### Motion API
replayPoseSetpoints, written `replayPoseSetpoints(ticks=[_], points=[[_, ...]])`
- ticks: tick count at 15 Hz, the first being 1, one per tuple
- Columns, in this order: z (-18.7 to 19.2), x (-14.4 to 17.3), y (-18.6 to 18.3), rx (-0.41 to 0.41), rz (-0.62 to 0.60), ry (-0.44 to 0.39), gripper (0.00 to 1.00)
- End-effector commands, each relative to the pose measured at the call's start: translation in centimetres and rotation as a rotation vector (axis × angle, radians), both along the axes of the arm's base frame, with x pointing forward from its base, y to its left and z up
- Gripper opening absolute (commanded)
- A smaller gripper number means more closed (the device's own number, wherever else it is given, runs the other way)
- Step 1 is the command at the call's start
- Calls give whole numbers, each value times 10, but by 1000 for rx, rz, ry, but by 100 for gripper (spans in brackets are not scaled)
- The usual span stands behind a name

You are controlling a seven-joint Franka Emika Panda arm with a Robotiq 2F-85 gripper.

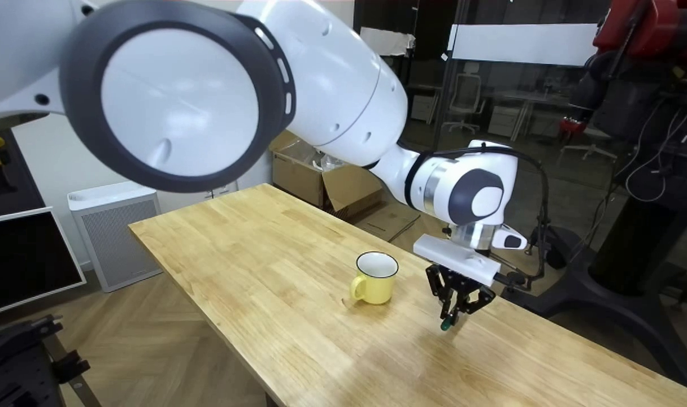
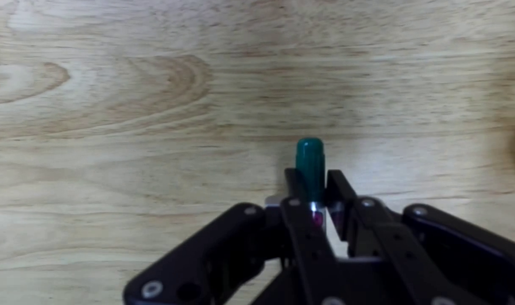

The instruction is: Pick up the pen from the table and put it in the yellow cup.

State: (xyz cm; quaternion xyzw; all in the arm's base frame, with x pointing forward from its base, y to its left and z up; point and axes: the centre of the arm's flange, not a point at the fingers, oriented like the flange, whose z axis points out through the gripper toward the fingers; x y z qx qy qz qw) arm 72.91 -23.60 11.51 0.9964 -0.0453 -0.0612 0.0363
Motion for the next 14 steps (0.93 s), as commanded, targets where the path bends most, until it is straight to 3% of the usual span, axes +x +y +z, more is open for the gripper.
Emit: replayPoseSetpoints(ticks=[1, 9, 14], points=[[34, -10, 35, -21, -27, 29, 5], [93, -56, 119, -10, -102, 93, 5], [116, -84, 146, -61, -151, 31, 5]])
